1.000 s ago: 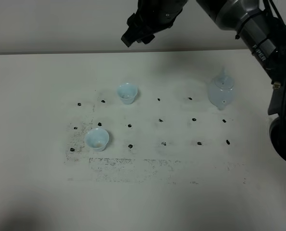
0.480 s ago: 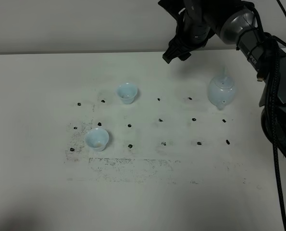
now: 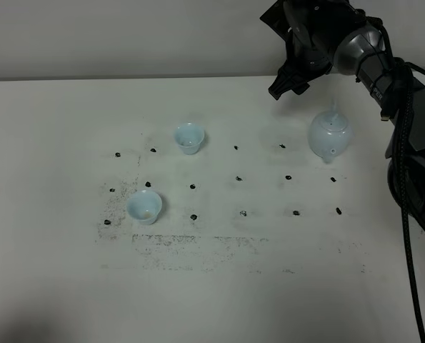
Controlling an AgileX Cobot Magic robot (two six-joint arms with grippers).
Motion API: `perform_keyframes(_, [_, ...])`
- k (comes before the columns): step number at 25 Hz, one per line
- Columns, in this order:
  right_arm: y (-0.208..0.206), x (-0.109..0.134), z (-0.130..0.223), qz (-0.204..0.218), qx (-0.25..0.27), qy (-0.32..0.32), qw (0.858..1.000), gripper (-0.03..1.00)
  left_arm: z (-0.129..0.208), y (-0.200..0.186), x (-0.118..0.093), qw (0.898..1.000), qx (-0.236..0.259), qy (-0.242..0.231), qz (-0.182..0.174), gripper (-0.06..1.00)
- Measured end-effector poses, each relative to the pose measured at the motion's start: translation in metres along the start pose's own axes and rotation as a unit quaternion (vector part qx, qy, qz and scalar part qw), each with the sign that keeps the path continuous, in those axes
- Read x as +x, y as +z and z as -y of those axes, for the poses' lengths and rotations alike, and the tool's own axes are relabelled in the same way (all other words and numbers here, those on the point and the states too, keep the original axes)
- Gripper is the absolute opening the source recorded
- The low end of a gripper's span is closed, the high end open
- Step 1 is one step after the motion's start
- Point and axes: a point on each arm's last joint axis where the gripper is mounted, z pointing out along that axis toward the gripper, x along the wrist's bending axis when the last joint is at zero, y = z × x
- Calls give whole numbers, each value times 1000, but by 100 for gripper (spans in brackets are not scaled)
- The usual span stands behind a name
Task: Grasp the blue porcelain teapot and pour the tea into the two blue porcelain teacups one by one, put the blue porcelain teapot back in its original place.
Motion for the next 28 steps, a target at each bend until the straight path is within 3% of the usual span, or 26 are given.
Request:
perform_keyframes(9, [23,-8,13,10,41,21,999,57,0,0,0,1000,0,0,0,56])
perform_keyframes(28, [33,-30,25,16,55,70,996,56,0,0,0,1000,0,0,0,56])
